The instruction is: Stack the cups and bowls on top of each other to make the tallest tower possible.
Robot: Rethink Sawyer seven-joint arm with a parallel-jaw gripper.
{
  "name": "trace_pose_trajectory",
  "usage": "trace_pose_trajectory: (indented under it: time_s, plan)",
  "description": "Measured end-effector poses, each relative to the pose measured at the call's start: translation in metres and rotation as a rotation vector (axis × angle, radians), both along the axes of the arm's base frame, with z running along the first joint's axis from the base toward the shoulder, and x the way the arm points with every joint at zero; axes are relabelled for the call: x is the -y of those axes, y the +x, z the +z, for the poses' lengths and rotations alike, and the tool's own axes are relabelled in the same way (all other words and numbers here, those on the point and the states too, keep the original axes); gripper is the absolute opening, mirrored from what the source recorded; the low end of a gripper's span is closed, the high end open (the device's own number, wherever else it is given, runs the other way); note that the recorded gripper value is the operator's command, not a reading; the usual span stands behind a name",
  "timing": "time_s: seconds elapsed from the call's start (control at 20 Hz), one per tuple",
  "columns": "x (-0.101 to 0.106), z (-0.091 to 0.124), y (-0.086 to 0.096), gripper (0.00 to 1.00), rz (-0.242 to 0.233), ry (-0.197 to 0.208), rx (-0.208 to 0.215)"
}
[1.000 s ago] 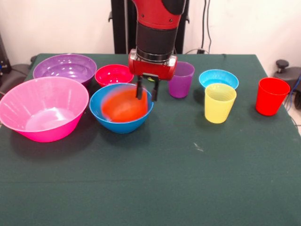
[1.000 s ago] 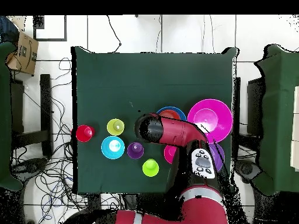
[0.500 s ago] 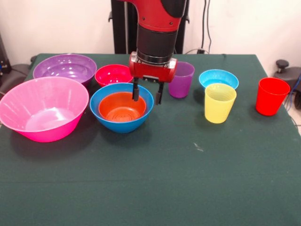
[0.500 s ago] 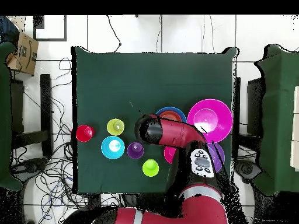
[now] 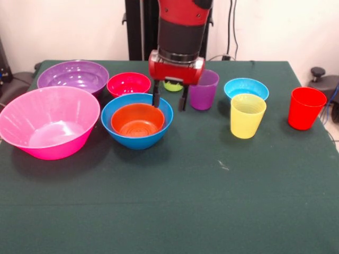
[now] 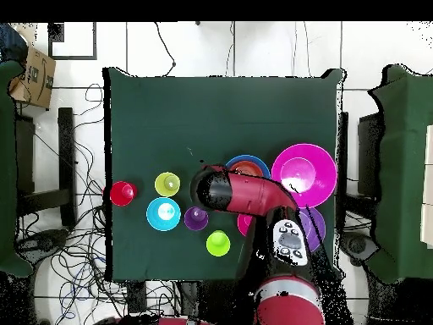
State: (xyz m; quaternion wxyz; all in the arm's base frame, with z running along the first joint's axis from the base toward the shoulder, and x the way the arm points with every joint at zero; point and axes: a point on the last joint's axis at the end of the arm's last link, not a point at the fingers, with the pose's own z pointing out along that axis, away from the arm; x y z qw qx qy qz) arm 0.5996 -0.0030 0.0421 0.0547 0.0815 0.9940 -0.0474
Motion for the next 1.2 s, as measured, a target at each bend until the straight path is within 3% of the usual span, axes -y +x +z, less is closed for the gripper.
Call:
trace_pose_trajectory:
  time_s: [0.5, 1.2]
  plan:
    - [-0.036, 0.046, 0.007, 1.00, 0.055, -0.004, -0.014]
    - [-0.047, 0.051, 0.006, 1.00, 0.073, -0.005, -0.012]
